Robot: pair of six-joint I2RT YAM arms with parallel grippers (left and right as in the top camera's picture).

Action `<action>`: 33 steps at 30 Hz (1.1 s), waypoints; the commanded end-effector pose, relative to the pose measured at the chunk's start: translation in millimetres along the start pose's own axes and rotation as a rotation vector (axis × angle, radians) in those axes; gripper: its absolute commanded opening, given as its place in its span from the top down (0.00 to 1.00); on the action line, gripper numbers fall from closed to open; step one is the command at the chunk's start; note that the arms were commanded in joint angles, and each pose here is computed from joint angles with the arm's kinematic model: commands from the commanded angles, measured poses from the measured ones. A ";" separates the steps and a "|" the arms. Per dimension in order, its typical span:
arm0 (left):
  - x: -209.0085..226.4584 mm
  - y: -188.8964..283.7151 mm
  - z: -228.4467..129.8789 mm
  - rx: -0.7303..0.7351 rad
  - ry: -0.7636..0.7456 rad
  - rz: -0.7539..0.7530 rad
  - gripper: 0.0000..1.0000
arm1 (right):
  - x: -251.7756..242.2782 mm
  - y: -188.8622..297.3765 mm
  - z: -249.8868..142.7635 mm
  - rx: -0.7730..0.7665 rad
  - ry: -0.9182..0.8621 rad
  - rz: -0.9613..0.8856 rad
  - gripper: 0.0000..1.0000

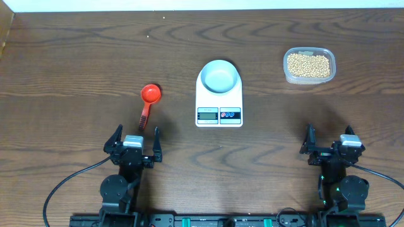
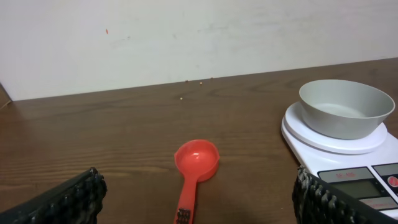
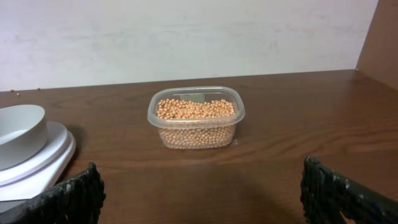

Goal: Scoop item into bowl and weigh 50g on scale

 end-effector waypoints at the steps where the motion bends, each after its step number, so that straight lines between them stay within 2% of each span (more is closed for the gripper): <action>1: -1.9 -0.2 -12.2 0.049 0.003 -0.006 0.02 | 0.3 0.4 0.2 -0.006 0.005 -0.002 0.01; 21: -1.5 -0.2 -11.4 0.045 0.002 -0.004 0.02 | 0.3 0.4 0.2 -0.006 0.005 -0.002 0.01; 26: 2.8 -0.4 -10.1 0.040 0.123 0.030 0.02 | 0.3 0.4 0.2 -0.006 0.005 -0.002 0.01; 33: 4.1 -2.5 -4.1 0.081 0.137 0.022 0.02 | 0.4 0.4 0.2 -0.006 0.005 -0.001 0.01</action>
Point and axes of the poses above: each gripper's point midway between its finger pads, its own y axis back along the fingers, its own x axis along the line the jaws close on, z = x × y, the point moved 4 cm from there along y, back along the fingers, and after that the axes turned 8 degrees about -y, right-handed, at the moved point
